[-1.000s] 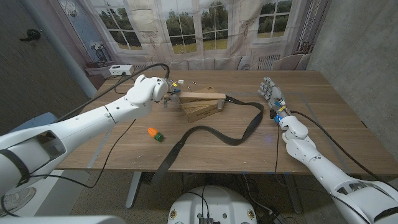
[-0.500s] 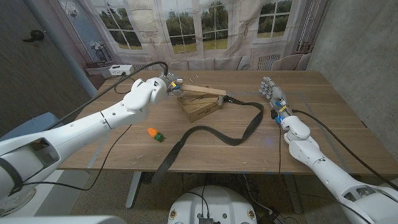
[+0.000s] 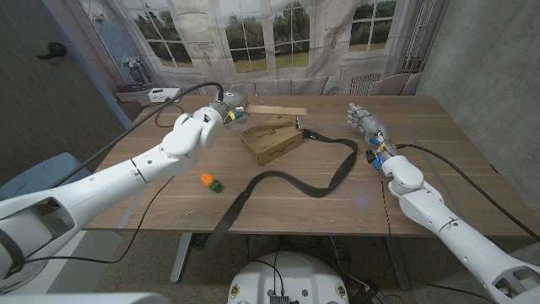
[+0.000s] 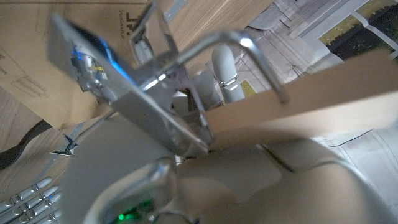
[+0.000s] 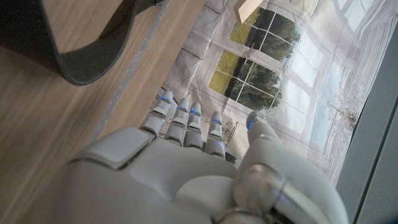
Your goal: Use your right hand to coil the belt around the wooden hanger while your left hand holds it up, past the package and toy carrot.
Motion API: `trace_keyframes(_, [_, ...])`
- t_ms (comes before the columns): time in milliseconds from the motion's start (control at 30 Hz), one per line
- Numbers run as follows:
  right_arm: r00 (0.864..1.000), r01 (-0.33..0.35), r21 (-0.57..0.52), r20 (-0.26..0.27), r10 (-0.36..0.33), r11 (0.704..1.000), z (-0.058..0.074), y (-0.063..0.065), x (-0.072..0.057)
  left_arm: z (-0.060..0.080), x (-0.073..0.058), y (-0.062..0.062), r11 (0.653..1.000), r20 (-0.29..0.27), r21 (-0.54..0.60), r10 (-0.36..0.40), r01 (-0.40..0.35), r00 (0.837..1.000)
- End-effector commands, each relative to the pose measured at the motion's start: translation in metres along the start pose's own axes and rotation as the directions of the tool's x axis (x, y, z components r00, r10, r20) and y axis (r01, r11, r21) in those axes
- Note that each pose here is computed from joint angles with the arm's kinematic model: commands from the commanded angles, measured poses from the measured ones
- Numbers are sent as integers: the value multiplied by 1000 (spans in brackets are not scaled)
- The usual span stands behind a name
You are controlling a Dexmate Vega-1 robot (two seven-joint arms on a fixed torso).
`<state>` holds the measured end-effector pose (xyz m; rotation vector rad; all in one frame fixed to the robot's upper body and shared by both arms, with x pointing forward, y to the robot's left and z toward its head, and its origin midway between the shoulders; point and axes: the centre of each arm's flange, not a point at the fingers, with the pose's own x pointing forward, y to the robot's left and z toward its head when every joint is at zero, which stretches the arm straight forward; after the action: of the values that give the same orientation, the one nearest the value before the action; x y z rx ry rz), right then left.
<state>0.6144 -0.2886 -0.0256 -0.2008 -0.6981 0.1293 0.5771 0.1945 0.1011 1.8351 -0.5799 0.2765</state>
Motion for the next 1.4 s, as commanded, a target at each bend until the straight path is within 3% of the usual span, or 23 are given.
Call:
trace_keyframes(33, [995,-97,-203,12,102,974,41,34,-17,-6,-10,10,992,2,-37,122,-122,992])
trace_keyframes(267, [979,-192,-282,18,205,940,61,55,-22,-10,-15,14,986,10,-54,156,-155,988])
trace_keyframes(500, [952,-281,-392,-1,305,876,76,74,-27,-14,-19,21,982,25,-58,180,-179,983])
trace_keyframes(967, [903,-403,-542,-102,418,738,89,103,-40,-17,-28,34,971,-1,-59,231,-231,973])
trace_keyframes(1200, [886,-426,-584,-116,449,691,96,115,-48,-17,-33,41,966,-12,-50,253,-254,967])
trace_keyframes(1400, [860,-464,-618,-140,491,635,98,130,-56,-17,-35,45,965,-16,-41,259,-260,966])
